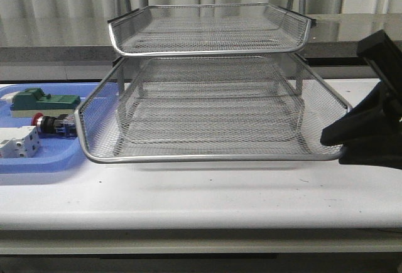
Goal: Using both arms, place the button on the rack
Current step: 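Pull the middle mesh tray out toward the robot with the right gripper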
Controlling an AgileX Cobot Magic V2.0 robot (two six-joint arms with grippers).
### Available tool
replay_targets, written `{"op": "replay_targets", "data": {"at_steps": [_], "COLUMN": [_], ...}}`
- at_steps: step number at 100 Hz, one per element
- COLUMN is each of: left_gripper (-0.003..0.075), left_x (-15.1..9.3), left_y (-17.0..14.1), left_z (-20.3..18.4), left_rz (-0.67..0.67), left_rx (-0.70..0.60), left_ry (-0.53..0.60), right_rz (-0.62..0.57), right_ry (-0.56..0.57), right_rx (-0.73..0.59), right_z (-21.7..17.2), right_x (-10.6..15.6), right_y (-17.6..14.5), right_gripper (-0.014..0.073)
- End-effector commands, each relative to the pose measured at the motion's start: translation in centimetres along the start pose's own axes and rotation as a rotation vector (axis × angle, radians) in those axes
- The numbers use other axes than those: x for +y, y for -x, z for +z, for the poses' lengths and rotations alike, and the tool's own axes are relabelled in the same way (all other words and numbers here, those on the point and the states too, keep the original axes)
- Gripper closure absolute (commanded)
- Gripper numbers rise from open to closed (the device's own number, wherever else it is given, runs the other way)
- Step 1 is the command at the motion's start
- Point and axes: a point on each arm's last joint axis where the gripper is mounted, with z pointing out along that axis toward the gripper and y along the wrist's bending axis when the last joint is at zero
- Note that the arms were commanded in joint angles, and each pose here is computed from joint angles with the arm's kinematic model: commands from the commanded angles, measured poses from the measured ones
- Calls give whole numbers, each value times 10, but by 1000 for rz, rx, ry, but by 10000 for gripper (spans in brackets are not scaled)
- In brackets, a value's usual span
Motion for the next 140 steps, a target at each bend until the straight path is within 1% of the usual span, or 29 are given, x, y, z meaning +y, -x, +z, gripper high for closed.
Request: {"op": "replay_targets", "data": {"at_steps": [1,5,10,23,34,57,65,69,70,71,72,76,77,79,84,100,114,128,140], "left_gripper": [740,740,740,740,740,740,740,740,740,740,740,740,740,740,740,740,740,740,740], "left_x": [-1,-1,-1,-1,-1,-1,-1,-1,-1,-1,-1,-1,-1,-1,-1,-1,-1,-1,-1], "left_y": [-6,-6,-6,-6,-6,-6,-6,-6,-6,-6,-6,-6,-6,-6,-6,-6,-6,-6,-6], "left_z": [-1,-1,-1,-1,-1,-1,-1,-1,-1,-1,-1,-1,-1,-1,-1,-1,-1,-1,-1], "left_rz": [-12,-12,-12,-12,-12,-12,-12,-12,-12,-12,-12,-12,-12,-12,-12,-12,-12,-12,-12], "left_rx": [-65,-65,-65,-65,-65,-65,-65,-65,-65,-65,-65,-65,-65,-65,-65,-65,-65,-65,-65], "left_ry": [-2,-2,-2,-2,-2,-2,-2,-2,-2,-2,-2,-2,-2,-2,-2,-2,-2,-2,-2], "right_rz": [-50,-79,-101,-140,-203,-306,-370,-382,-403,-396,-415,-429,-452,-446,-495,-574,-618,-662,-686], "right_ry": [-17,-13,-4,20,37,37,3,-10,-22,-21,-34,-51,-65,-76,-124,-279,-391,-430,-427], "right_rx": [-21,-28,-40,-97,-154,-226,-225,-228,-224,-224,-218,-215,-213,-211,-200,-190,-237,-292,-322], "right_z": [-4,-6,-8,-20,-34,-62,-72,-78,-80,-81,-83,-90,-92,-95,-106,-141,-169,-187,-199], "right_x": [0,2,4,13,22,34,36,38,39,39,39,43,44,44,49,61,67,68,69], "right_y": [1,2,2,4,4,0,-2,-2,-2,-2,-2,-1,0,1,4,6,0,-14,-28], "right_gripper": [223,190,174,173,173,173,173,173,173,173,173,174,174,174,174,174,174,174,176]}}
